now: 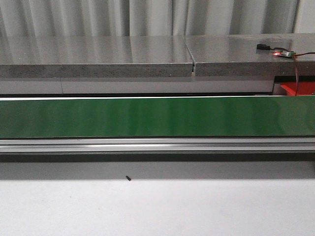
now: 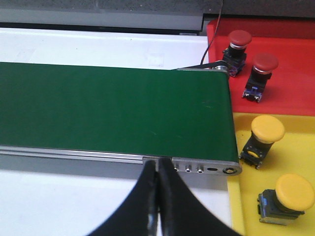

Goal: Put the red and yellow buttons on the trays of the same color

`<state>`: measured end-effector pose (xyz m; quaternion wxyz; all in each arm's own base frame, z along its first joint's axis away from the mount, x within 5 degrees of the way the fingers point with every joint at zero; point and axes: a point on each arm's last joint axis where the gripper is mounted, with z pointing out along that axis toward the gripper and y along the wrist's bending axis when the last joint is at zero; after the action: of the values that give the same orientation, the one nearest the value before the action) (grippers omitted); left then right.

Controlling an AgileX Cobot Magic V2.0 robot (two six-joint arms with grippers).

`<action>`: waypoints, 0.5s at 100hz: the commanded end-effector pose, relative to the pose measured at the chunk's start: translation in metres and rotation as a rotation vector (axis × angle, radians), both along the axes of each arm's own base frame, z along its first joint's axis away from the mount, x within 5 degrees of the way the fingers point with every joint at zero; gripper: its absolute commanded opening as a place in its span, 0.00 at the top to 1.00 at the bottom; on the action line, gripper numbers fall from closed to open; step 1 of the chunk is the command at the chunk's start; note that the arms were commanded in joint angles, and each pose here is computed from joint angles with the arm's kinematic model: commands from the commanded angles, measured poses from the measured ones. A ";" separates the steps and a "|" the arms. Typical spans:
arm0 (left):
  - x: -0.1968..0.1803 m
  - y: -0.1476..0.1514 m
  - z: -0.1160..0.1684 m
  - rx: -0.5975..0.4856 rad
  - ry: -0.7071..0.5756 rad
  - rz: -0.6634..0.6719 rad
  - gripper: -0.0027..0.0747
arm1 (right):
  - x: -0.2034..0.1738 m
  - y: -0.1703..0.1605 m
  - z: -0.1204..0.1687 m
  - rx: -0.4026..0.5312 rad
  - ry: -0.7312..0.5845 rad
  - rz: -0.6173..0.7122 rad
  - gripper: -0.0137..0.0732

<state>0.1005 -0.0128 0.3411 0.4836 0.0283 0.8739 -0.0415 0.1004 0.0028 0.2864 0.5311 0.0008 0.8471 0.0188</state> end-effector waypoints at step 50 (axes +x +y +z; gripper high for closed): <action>0.153 0.048 0.025 -0.164 0.168 0.282 0.99 | 0.002 0.000 0.013 -0.008 -0.082 0.000 0.92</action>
<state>0.2333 0.0194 0.3557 0.3889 -0.1055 0.9147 -0.0314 0.1004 0.0028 0.2864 0.5311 0.0008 0.8471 0.0188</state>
